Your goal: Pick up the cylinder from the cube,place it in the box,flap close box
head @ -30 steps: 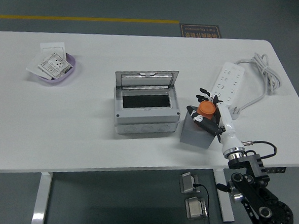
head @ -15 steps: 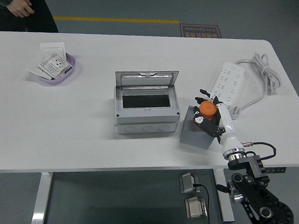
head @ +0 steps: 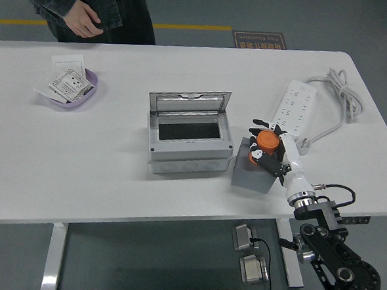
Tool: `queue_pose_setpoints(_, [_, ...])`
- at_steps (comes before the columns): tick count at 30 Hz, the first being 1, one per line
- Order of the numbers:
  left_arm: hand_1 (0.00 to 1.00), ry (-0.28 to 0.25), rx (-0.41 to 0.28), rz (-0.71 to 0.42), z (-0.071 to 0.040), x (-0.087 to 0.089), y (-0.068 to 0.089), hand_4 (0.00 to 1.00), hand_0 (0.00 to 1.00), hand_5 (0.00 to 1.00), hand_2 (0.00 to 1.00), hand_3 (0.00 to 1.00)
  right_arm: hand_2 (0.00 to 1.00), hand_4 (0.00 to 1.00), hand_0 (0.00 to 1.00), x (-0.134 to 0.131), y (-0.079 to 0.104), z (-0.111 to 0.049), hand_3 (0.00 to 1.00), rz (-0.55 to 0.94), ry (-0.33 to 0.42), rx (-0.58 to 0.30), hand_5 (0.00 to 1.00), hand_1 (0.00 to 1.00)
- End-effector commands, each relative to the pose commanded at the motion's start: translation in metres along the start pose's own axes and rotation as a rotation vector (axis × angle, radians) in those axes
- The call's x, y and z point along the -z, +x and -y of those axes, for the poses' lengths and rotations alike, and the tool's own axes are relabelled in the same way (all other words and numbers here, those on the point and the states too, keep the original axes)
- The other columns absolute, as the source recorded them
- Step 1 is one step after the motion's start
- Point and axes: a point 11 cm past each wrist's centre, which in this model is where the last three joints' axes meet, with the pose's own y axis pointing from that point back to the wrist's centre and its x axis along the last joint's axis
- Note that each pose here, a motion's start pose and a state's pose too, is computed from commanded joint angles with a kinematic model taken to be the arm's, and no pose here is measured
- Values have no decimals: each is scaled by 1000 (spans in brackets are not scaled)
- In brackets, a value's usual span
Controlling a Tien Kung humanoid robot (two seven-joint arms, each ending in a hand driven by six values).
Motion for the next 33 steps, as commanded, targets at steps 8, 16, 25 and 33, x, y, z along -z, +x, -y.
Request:
queue_pose_setpoints(8, [699, -2, 0, -2, 0, -1, 0, 796, 642, 528, 677, 726, 579, 67, 753, 10, 4, 4, 504, -7, 28, -8, 2, 631])
queue_pose_setpoints(16, [699, -2, -2, -2, 0, -1, 0, 796, 642, 530, 677, 726, 543, 119, 728, 28, 10, 10, 445, -34, 77, -20, 2, 587])
queue_pose_setpoints(25, [699, 6, -4, -2, 1, 2, 1, 796, 642, 532, 676, 727, 539, 111, 674, 67, 16, 26, 443, -198, 168, -30, 2, 551])
queue_pose_setpoints(33, [699, 6, -10, -3, 1, 2, 3, 796, 642, 534, 676, 726, 516, 83, 395, 94, -6, 49, 436, -462, 219, 43, 2, 327])
